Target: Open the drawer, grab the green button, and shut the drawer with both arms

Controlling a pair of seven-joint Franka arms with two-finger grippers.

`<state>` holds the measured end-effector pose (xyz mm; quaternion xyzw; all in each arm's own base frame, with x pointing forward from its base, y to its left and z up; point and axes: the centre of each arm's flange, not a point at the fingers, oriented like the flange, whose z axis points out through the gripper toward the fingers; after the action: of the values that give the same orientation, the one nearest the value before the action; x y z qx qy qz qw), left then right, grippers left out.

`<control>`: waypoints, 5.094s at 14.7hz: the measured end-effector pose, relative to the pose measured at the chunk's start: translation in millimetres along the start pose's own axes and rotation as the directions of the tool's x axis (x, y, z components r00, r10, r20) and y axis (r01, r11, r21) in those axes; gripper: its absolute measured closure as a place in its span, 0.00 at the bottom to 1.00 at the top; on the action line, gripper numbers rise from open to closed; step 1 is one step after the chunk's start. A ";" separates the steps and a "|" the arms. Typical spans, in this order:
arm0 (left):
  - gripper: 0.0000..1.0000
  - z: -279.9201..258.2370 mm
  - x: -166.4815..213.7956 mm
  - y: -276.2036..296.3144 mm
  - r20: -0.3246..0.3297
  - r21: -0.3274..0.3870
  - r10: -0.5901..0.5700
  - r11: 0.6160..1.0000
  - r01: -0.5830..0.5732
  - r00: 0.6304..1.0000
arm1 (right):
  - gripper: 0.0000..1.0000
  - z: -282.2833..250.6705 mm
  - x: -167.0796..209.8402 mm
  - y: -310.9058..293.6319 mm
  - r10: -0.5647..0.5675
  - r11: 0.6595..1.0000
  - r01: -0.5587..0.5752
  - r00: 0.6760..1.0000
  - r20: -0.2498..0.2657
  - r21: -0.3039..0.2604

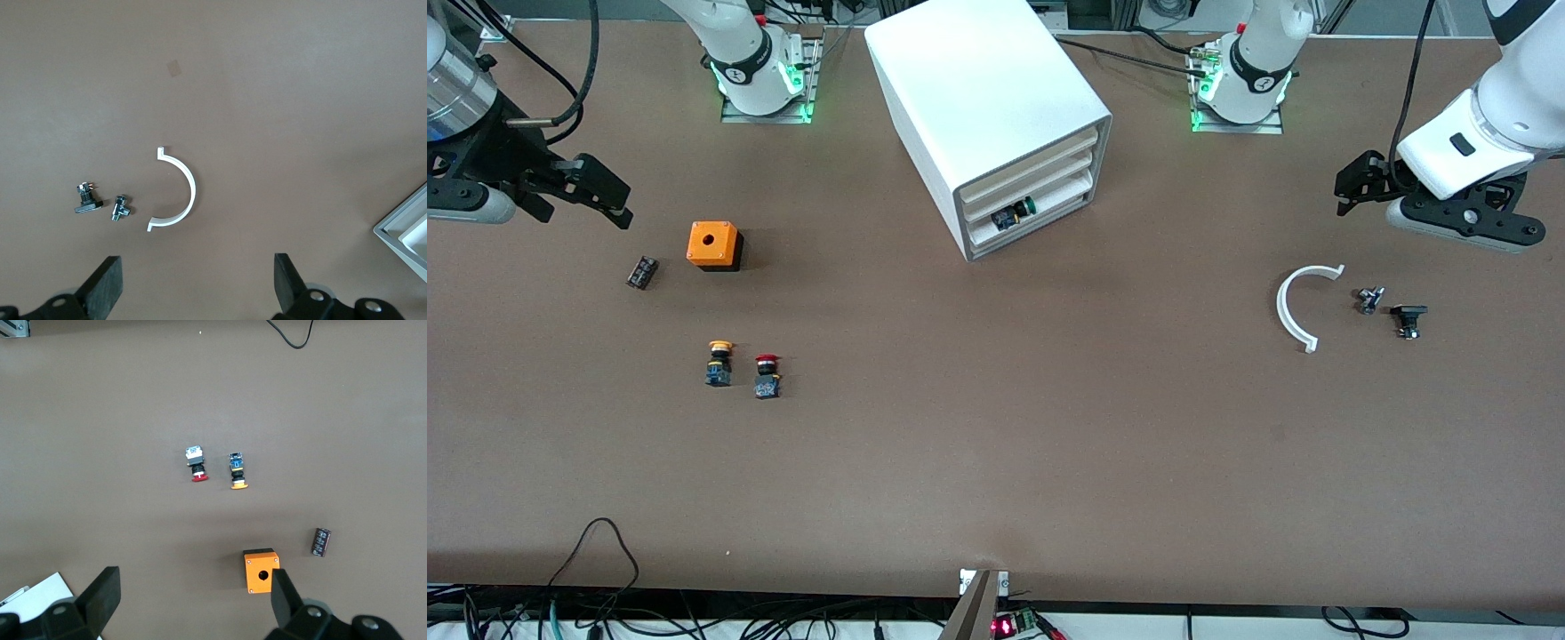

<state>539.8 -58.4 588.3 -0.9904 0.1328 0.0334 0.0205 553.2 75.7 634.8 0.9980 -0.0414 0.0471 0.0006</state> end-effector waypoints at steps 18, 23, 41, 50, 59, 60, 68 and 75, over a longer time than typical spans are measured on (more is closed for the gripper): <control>0.00 0.0 0.1 0.2 0.000 0.000 0.000 1.000 0.000 1.000 | 0.00 102.2 22.9 -17.5 -0.051 0.999 0.049 0.981 0.186 0.017; 0.00 0.2 -0.1 0.1 0.002 0.000 0.000 1.000 0.000 1.000 | 0.00 136.2 29.7 -50.9 -0.033 0.999 0.030 0.982 0.185 0.018; 0.00 58.3 -11.8 49.9 0.343 -0.362 0.139 0.932 -0.006 0.929 | 0.00 149.7 14.2 -159.4 0.338 0.940 -0.340 0.926 0.170 -0.018; 0.00 207.3 34.1 97.1 0.089 -0.828 0.347 0.546 -0.124 0.934 | 0.00 150.8 5.5 -208.6 0.501 0.863 -0.506 0.854 0.138 -0.002; 0.11 391.0 -26.7 142.5 -0.090 -0.950 0.199 0.276 -0.143 0.976 | 0.00 155.3 -6.4 -257.9 0.671 0.733 -0.679 0.732 0.121 0.045; 0.12 408.0 -31.8 147.0 -0.112 -0.958 0.177 0.242 -0.154 0.978 | 0.00 153.9 -6.4 -263.5 0.690 0.714 -0.698 0.714 0.122 0.051; 0.46 467.9 -65.1 234.6 -0.100 -0.978 0.112 0.170 -0.118 0.989 | 0.00 158.1 -1.5 -310.5 0.824 0.537 -0.841 0.541 0.167 0.071; 0.92 480.3 -79.2 259.1 -0.074 -0.985 0.106 0.148 -0.090 0.992 | 0.00 163.3 -1.1 -332.5 0.860 0.429 -0.894 0.447 0.245 0.127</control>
<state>365.9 -263.7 106.9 -0.7550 0.1430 0.1192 -0.6288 595.0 406.2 473.0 0.8225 -0.5490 -0.0264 -0.1465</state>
